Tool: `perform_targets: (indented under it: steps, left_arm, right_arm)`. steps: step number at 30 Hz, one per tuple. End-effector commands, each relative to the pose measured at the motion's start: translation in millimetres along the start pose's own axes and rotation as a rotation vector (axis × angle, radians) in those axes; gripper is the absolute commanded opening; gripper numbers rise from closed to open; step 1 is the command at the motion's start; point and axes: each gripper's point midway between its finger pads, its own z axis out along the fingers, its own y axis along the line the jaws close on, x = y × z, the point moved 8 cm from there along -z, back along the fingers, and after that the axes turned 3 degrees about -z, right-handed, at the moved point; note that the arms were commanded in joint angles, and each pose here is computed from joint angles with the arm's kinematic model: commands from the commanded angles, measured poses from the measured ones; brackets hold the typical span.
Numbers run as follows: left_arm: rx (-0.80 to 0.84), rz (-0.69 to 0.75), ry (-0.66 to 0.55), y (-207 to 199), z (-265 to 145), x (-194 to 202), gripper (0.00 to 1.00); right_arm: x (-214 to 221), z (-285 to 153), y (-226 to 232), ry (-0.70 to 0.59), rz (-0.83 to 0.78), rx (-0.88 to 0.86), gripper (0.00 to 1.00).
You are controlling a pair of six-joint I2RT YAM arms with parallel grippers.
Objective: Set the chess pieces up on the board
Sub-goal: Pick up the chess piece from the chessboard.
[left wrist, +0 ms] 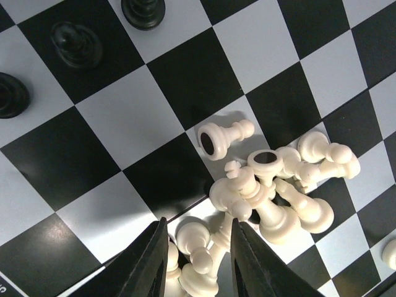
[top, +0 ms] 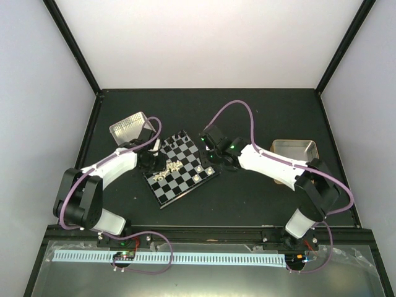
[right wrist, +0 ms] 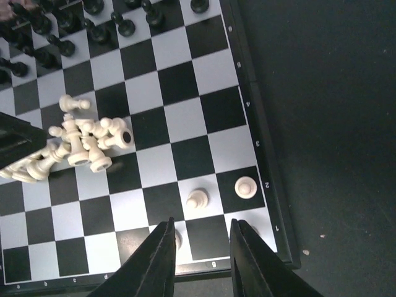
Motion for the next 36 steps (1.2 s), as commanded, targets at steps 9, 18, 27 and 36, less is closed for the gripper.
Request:
perform_targets:
  steps: [9,18,27,36]
  left_arm:
    - [0.001,0.023,0.056,-6,-1,-1,0.2]
    - [-0.004,0.034,0.051,-8,0,-5,0.13]
    - [0.028,0.05,-0.054,-15,-35,-11,0.07]
    - [0.237,0.173,-0.037,-57,-52,-3,0.08]
  right_arm:
    - [-7,-7,-8,-0.083,0.011,-0.002,0.25]
    - [-7,-10,-9,-0.092,0.021,-0.005,0.25]
    - [-8,-21,-10,-0.129,0.04,-0.019,0.24]
    - [0,-32,-23,-0.208,0.123,0.024,0.24]
